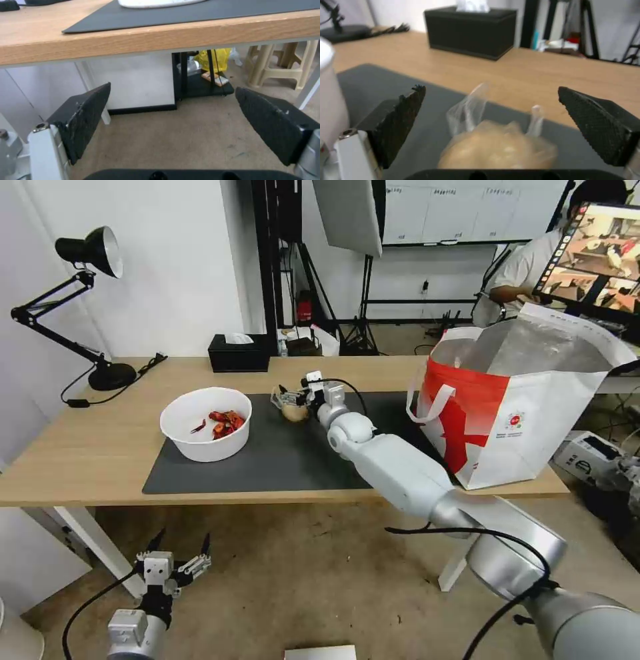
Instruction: Pick up the trash from the table and place it into the takeout bag.
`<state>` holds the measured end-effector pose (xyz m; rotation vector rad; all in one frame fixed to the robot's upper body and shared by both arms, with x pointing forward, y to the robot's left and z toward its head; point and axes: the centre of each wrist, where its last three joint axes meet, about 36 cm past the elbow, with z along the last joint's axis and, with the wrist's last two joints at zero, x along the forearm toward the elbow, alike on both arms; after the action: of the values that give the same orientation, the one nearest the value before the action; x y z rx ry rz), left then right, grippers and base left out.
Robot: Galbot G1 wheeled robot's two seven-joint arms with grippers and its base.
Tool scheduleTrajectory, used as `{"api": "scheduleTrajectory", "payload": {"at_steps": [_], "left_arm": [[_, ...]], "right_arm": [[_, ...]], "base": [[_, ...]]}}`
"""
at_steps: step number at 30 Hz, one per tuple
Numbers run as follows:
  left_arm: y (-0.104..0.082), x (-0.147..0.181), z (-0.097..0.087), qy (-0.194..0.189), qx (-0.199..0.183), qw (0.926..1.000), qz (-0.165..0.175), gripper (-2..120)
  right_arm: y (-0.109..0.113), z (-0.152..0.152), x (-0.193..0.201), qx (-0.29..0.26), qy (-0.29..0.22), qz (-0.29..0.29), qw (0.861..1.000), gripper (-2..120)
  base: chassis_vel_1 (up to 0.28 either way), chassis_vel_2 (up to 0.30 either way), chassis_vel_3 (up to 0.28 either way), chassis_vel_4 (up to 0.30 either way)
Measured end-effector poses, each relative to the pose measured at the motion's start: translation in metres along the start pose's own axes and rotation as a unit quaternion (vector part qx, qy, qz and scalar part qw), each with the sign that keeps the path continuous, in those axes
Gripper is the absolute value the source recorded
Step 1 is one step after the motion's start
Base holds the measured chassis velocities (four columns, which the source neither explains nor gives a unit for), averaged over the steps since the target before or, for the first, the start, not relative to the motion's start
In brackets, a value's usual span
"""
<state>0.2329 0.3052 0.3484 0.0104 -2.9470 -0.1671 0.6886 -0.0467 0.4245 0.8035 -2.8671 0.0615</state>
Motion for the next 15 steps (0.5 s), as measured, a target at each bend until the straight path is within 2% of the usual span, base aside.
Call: {"api": "scheduleTrajectory", "payload": {"at_steps": [15], "left_arm": [[0.003,0.002,0.002,-0.003,-0.001,1.0,-0.005,100]], "right_arm": [[0.001,0.014,-0.008,0.024,0.02,-0.017,0.999,100]], "base": [[0.0,0.0,0.0,0.0]]}}
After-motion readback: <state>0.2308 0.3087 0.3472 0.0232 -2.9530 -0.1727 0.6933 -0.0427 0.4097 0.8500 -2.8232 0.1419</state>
